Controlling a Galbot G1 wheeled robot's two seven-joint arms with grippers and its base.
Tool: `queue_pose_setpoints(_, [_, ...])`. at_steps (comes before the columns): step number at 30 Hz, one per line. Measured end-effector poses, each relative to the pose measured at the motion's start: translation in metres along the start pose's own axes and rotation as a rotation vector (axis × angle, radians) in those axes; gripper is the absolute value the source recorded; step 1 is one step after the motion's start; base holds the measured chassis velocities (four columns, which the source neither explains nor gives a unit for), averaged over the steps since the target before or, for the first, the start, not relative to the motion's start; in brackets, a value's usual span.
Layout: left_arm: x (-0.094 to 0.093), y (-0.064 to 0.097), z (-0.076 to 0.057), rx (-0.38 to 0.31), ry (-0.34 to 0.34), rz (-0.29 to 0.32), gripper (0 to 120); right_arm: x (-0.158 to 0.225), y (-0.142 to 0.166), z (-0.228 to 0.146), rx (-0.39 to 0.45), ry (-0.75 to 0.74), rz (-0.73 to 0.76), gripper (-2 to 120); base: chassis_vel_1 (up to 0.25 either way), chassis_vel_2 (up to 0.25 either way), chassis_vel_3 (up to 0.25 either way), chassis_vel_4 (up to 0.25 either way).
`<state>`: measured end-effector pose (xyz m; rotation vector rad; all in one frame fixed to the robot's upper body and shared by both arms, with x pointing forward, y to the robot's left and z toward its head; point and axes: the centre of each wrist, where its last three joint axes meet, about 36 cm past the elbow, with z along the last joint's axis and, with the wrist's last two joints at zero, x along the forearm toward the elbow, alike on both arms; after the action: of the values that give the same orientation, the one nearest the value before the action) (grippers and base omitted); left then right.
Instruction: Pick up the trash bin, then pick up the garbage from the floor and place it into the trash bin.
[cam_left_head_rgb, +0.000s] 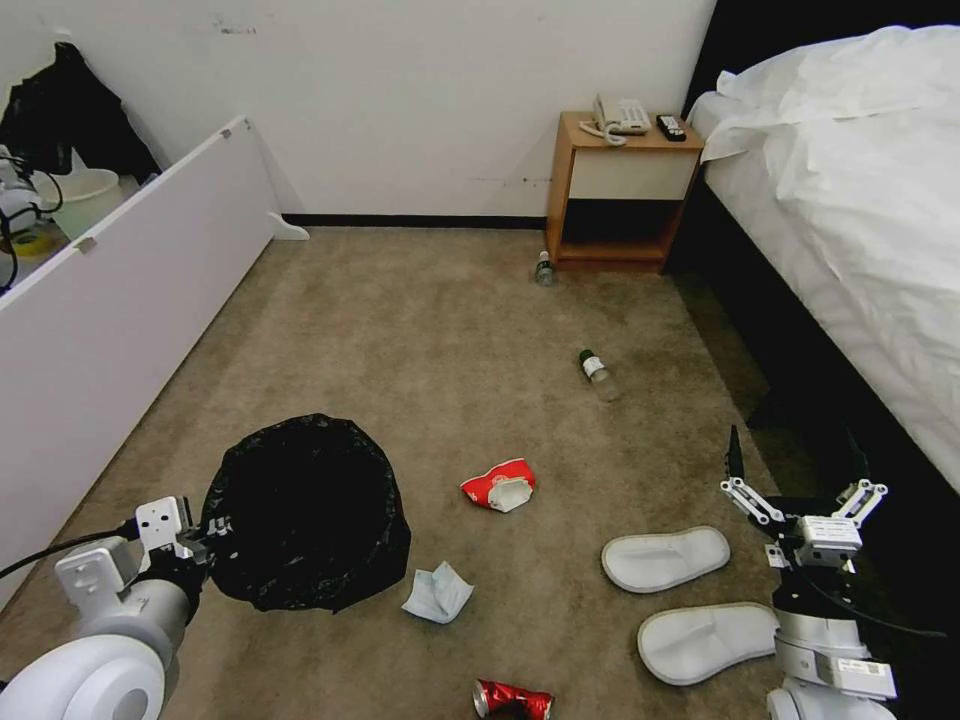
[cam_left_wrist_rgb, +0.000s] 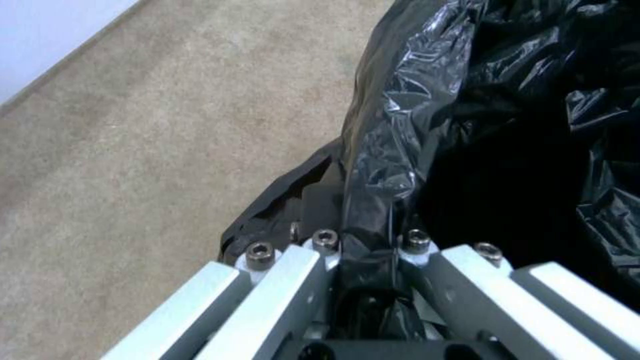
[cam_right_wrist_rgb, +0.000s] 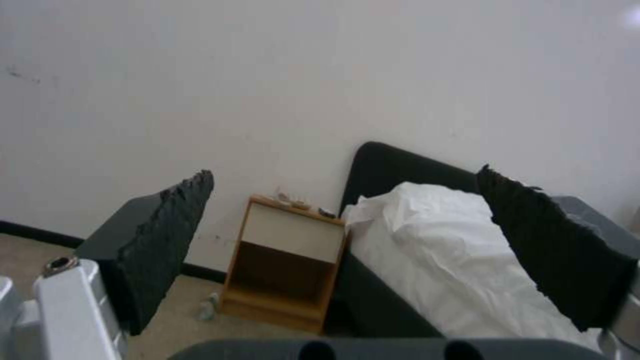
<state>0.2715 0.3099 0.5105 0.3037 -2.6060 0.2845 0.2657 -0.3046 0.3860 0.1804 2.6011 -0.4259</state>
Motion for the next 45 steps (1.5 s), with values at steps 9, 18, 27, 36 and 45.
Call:
queue_pose_setpoints(9, [-0.0025, 0.0004, 0.0007, 0.002, 0.003, -0.001, 1, 0.0002, 0.0000, 0.0008, 0.001, 0.003, -0.002, 100, 0.000, 0.000, 0.000, 0.000])
queue_pose_setpoints(18, [-0.0041, 0.0007, 0.0019, 0.004, 0.008, -0.001, 1, 0.0016, 0.0011, 0.0030, 0.001, 0.010, -0.002, 100, 0.006, -0.005, -0.004, 0.006])
queue_pose_setpoints(27, [-0.0047, 0.0012, 0.0024, 0.005, 0.011, -0.001, 1, 0.0015, 0.0015, 0.0031, -0.001, 0.009, -0.004, 100, 0.000, 0.000, 0.000, 0.000])
queue_pose_setpoints(36, [-0.0040, 0.0008, 0.0026, 0.007, 0.011, 0.000, 1, 0.0011, 0.0003, 0.0021, 0.004, 0.008, -0.009, 100, 0.000, 0.000, 0.000, 0.000])
queue_pose_setpoints(45, [-0.0026, 0.0001, 0.0033, 0.011, 0.011, 0.000, 1, 0.0007, -0.0006, 0.0031, 0.002, 0.006, -0.012, 100, 0.021, -0.024, -0.019, 0.026])
